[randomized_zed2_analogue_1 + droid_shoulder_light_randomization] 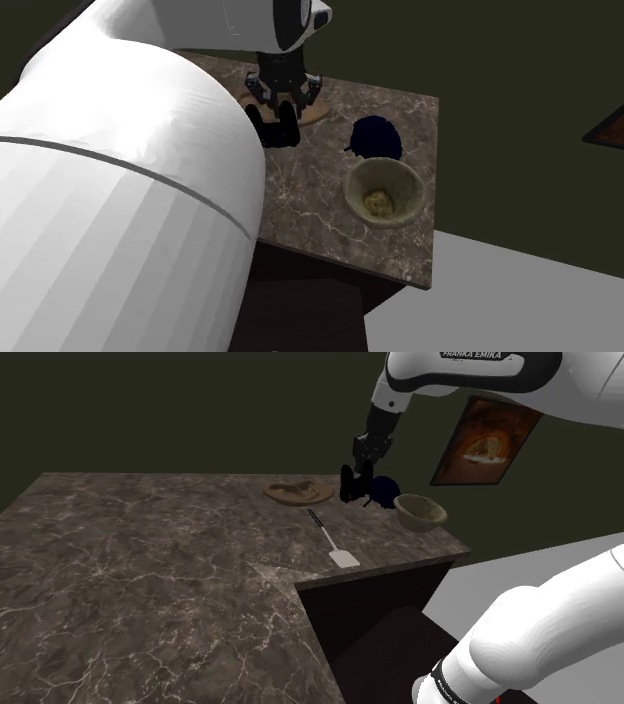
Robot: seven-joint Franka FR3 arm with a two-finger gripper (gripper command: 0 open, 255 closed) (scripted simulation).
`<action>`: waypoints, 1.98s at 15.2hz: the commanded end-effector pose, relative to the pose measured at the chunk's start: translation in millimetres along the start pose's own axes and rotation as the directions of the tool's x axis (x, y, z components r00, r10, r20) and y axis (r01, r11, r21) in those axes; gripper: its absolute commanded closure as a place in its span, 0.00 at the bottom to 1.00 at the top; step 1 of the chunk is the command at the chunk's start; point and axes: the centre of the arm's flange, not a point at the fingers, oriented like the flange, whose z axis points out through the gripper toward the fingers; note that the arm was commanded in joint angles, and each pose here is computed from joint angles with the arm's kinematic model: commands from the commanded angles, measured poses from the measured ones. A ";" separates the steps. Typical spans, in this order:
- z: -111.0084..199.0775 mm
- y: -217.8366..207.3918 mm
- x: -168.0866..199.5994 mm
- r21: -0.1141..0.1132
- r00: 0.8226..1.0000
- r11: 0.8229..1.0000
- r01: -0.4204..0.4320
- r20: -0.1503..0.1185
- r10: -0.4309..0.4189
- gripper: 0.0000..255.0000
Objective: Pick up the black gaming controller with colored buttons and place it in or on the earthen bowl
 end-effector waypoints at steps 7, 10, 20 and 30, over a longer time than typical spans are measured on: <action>-6.8 88.5 -26.7 0.000 1.000 1.000 0.000 0.000 0.000 1.00; -8.4 126.4 -38.1 0.000 1.000 1.000 0.000 0.000 0.000 1.00; -13.5 255.2 -76.7 0.000 1.000 1.000 0.000 0.000 0.000 1.00; 39.0 254.8 -82.3 0.000 1.000 1.000 0.000 0.000 0.000 1.00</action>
